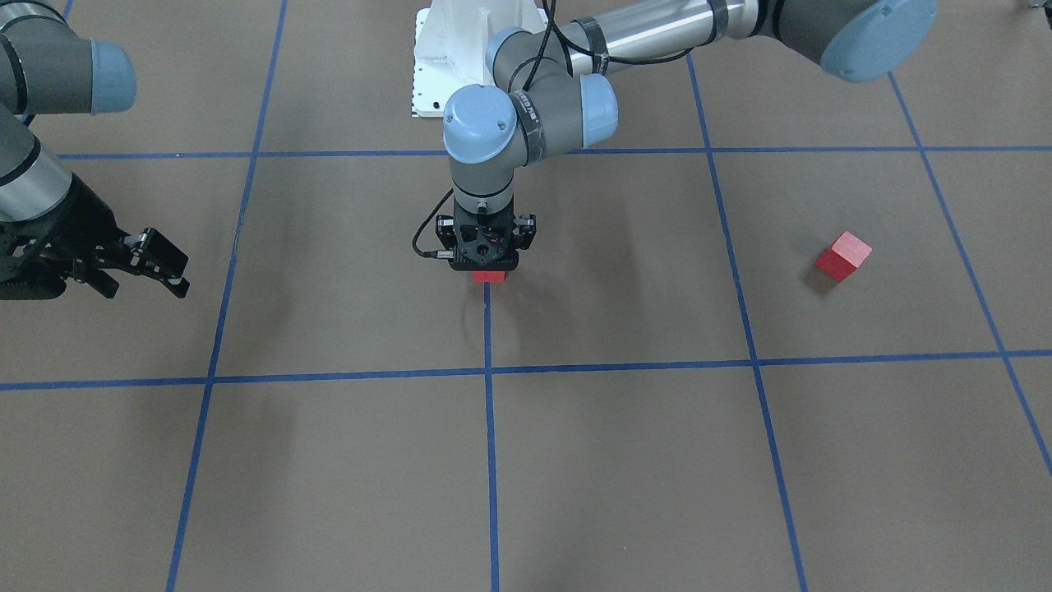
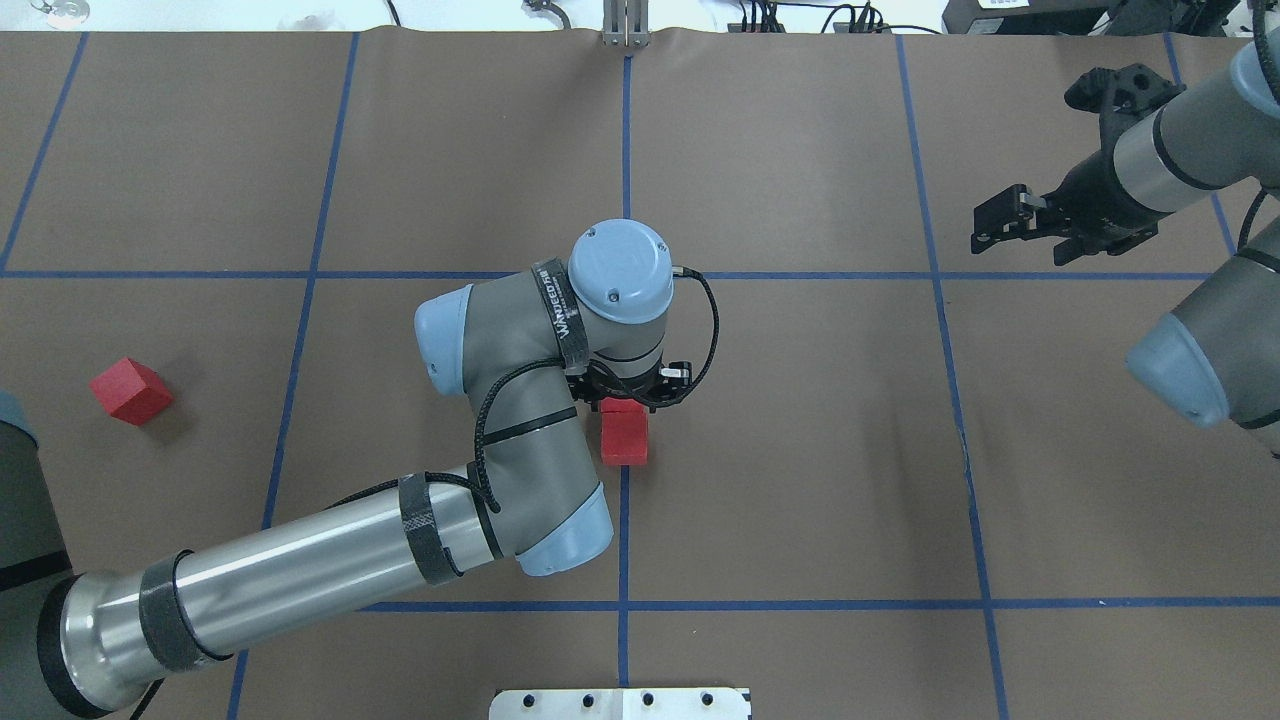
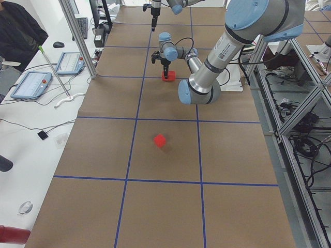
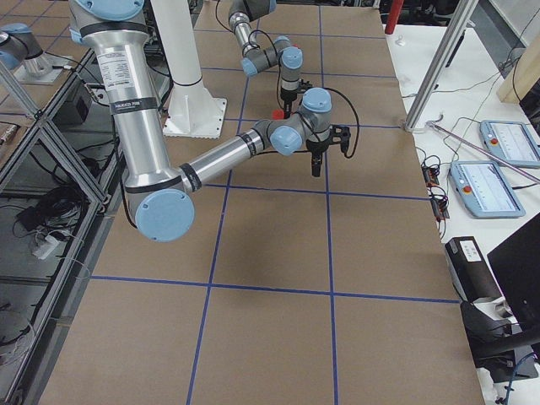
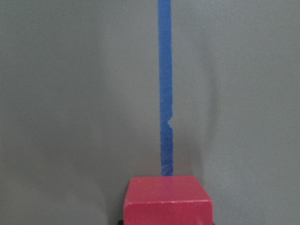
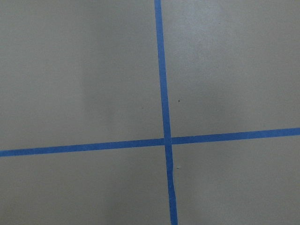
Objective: Form red blocks into L shape at center
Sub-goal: 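Lower the red cube with the left gripper beside the center cube, farther from the robot, then open the left gripper and move it toward the last red cube, then lower the left gripper onto the last red cube and grasp it, then carry the red cube with the left gripper toward the two-cube row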
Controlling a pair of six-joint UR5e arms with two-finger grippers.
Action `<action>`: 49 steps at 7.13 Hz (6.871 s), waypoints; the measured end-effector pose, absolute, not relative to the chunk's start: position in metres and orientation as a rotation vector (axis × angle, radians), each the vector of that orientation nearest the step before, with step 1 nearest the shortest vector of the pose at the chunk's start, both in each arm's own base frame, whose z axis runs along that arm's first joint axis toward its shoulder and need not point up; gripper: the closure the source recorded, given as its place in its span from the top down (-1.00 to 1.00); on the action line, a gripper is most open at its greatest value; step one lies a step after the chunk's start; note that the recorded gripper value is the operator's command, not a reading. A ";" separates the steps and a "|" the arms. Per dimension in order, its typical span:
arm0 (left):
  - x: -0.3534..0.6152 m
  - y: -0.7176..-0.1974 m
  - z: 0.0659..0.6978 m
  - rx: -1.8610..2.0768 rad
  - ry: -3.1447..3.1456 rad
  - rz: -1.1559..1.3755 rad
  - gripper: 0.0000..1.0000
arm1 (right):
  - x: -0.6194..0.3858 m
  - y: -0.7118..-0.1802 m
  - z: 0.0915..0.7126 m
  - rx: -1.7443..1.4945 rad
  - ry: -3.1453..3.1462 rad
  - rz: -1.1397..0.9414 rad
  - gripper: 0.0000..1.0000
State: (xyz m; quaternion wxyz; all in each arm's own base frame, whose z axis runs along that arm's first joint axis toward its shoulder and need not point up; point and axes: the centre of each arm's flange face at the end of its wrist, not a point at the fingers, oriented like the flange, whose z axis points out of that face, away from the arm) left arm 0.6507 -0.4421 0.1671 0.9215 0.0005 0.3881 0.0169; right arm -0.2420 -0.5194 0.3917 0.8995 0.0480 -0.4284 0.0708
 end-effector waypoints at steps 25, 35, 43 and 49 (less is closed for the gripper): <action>0.248 -0.445 0.534 0.262 0.727 0.687 0.98 | -0.244 -0.523 0.394 0.097 -0.883 0.150 1.00; 0.258 -0.461 0.566 0.258 0.722 0.683 0.94 | -0.246 -0.526 0.386 0.104 -0.890 0.153 1.00; 0.256 -0.482 0.549 0.246 0.721 0.607 -1.00 | -0.248 -0.526 0.387 0.102 -0.888 0.152 1.00; 0.274 -0.497 0.369 -0.122 0.798 -0.151 -1.00 | -0.248 -0.526 0.387 0.104 -0.890 0.150 1.00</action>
